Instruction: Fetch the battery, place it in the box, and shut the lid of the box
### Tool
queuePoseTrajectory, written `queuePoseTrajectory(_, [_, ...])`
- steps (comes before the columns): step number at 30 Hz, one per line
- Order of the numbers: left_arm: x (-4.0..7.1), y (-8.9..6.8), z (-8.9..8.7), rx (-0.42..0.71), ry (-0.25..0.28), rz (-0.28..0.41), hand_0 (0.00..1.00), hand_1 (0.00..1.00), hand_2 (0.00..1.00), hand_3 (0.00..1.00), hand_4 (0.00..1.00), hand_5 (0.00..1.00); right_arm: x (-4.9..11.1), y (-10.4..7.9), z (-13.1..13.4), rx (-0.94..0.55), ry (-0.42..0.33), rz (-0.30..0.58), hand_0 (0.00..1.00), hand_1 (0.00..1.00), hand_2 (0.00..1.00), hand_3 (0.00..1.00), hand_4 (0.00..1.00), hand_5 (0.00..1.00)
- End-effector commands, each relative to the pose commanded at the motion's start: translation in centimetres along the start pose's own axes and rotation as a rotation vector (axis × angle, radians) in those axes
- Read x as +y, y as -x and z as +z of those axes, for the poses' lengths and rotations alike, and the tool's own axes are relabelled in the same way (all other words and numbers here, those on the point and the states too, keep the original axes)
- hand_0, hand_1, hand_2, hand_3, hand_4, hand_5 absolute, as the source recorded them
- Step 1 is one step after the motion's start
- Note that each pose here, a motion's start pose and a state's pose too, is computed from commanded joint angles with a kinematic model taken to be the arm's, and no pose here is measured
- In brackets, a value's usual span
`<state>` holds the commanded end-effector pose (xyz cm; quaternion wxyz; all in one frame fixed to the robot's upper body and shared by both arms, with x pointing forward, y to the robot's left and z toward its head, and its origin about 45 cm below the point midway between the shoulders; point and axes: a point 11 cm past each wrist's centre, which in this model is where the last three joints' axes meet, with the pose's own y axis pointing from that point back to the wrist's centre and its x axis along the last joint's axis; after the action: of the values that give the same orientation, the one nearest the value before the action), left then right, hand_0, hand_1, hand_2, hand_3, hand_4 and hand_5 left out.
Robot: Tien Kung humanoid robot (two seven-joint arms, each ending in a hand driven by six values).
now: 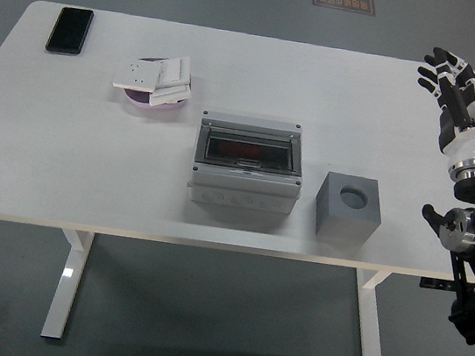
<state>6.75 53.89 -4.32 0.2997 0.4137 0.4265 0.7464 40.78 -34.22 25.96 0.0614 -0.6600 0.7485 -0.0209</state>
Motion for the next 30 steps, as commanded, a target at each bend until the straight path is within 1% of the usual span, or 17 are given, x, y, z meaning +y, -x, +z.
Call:
queuePoseTrajectory(18, [-0.01,-0.01,-0.14,0.003,-0.003,0.001,0.581,0.735,0.649,0.599,0.711,0.248,-0.01,0.50,-0.21,0.038,-0.006,-0.024,0.775,0.710,0.707,0.688,0.773,0.491])
queuePoseTrajectory(19, [-0.01,-0.03,-0.14,0.004,-0.003,0.001,0.581,0.735,0.648,0.599,0.711,0.249,-0.02,0.55,-0.25,0.042,-0.007,-0.026,0.775,0.710,0.709,0.689,0.770,0.429])
queuePoseTrajectory(24, [-0.01,-0.08,-0.08,0.005,-0.001,0.002,0.581,0.735,0.648,0.599,0.711,0.249,-0.03,0.77,-0.36,0.058,-0.011,-0.036,0.775,0.710,0.709,0.689,0.770,0.429])
queuePoseTrajectory(25, [-0.01,-0.09,-0.06,0.005,-0.001,0.002,0.581,0.735,0.648,0.600,0.712,0.248,-0.03,0.81,-0.36,0.060,-0.011,-0.037,0.781,0.716,0.715,0.698,0.706,0.272])
queuePoseTrajectory(30, [0.01,-0.18,-0.02,0.005,-0.001,0.004,0.581,0.735,0.648,0.600,0.712,0.248,-0.03,0.90,-0.33,0.065,-0.010,-0.039,0.781,0.716,0.715,0.698,0.706,0.272])
